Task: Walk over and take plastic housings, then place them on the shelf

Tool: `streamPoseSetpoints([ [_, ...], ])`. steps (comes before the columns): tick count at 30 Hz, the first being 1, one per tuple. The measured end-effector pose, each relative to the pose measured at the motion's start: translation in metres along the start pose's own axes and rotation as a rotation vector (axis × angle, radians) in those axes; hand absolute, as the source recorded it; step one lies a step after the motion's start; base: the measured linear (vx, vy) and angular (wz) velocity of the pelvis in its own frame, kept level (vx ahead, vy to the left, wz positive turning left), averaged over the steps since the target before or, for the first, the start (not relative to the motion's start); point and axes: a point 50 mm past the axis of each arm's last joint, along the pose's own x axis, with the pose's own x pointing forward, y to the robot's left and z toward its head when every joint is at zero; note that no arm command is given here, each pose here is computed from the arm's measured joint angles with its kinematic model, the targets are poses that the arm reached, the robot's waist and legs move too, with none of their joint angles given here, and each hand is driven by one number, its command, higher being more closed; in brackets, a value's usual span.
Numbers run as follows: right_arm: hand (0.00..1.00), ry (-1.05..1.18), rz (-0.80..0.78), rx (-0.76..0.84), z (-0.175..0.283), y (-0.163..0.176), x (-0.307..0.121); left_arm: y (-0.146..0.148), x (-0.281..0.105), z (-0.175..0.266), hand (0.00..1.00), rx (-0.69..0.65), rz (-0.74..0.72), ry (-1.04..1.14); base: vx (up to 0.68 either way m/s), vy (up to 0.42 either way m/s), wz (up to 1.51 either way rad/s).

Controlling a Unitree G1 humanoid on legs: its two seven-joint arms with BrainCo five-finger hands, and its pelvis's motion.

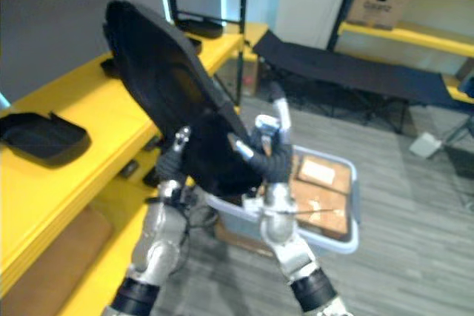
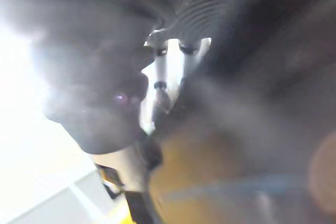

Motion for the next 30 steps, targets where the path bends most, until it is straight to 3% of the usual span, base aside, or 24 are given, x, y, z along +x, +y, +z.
streamPoseSetpoints([
  [4, 0.00, -0.069, -0.221, 0.006, 0.022, -0.049, 0.011, 0.045, -0.009, 0.015, 1.00, 0.089, 0.259, -0.077, 0.00, 0.012, -0.08],
  [6, 0.00, 0.037, -0.294, -0.004, 0.016, -0.076, -0.006, 0.062, -0.015, 0.022, 1.00, 0.132, 0.371, -0.107, 0.02, 0.012, -0.05],
  [11, 0.00, 0.302, -0.361, 0.077, -0.005, -0.092, -0.049, 0.063, -0.022, 0.035, 1.00, 0.229, 0.421, -0.181, 0.01, 0.015, -0.14],
  [17, 0.00, 0.637, -0.479, 0.008, -0.034, -0.123, -0.115, 0.069, -0.038, 0.042, 1.00, 0.273, 0.488, -0.212, 0.00, 0.012, -0.12],
  [24, 0.00, 0.689, -0.434, 0.020, -0.038, -0.123, -0.129, 0.083, -0.064, 0.048, 1.00, 0.277, 0.607, -0.208, -0.01, 0.002, 0.02],
  [30, 0.00, 0.636, -0.294, 0.095, -0.059, -0.096, -0.100, 0.088, -0.074, 0.096, 1.00, 0.498, 0.716, -0.440, -0.01, 0.010, 0.51],
])
